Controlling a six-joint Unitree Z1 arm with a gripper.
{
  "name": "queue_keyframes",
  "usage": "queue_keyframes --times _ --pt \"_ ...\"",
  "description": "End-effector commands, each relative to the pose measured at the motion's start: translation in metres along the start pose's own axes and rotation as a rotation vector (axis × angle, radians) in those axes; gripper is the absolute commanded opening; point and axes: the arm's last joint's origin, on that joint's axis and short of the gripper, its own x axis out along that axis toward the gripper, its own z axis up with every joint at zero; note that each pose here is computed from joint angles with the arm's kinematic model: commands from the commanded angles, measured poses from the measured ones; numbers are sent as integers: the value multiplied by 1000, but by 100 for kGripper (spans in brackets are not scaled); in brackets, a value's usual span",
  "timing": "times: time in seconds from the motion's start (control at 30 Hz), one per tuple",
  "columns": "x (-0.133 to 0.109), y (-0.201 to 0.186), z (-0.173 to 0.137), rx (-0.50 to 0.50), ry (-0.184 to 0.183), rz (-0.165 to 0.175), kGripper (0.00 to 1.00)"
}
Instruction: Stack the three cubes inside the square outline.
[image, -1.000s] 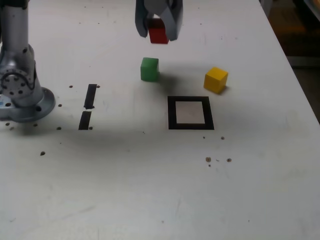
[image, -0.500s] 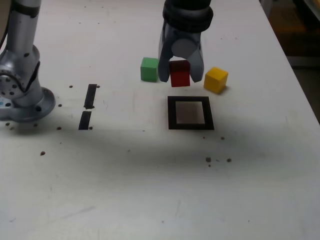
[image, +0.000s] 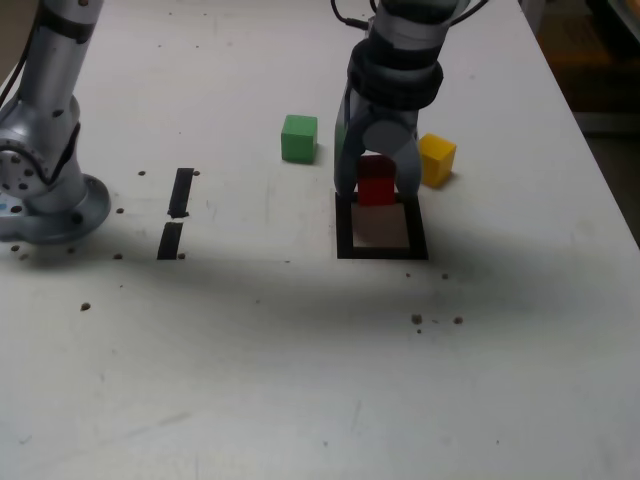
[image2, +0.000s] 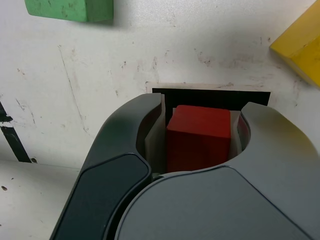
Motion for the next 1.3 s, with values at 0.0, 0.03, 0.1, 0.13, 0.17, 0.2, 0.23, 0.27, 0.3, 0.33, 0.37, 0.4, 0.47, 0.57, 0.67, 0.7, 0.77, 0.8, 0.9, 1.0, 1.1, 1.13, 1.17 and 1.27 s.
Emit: queue_keyframes --times 0.0,0.03,0.1,0.13,0.17,0.2,0.23,0.27,0.3,0.33,0.37,0.4,0.47,0.57,0.67,0.7,0.77,0.8,0.9,1.0,1.1,1.13,1.17,1.27 --pt "2 -4 0 10 7 -3 17" --pt "2 -5 1 14 8 -4 17" --pt "3 -8 2 21 7 -8 17" --pt "3 -10 3 25 7 -11 17" --pt "4 -11 4 29 7 -13 17" --pt "5 -13 5 33 6 -14 17" --pt "5 -15 5 36 6 -16 17" --pt "5 -17 6 40 4 -16 17" --pt "6 -19 6 42 3 -16 17" --pt "6 -20 7 44 1 -16 17" --pt "6 -22 8 45 -1 -15 17" --pt "7 -23 9 46 -2 -12 17" --pt "9 -23 10 45 -2 -6 17" --pt "10 -23 11 45 1 0 20" --pt "13 -24 13 45 7 -4 33" --pt "14 -24 14 46 10 -7 40" --pt "16 -24 15 46 15 -12 58" --pt "16 -24 15 46 16 -15 66" --pt "13 -24 13 46 12 -16 85" --pt "4 -23 7 45 -3 -10 91" --pt "-11 -21 -3 49 -24 4 93" --pt "-18 -20 -7 51 -33 12 93" --pt "-25 -19 -12 55 -41 21 94" --pt "-49 -13 -29 82 -64 57 94"
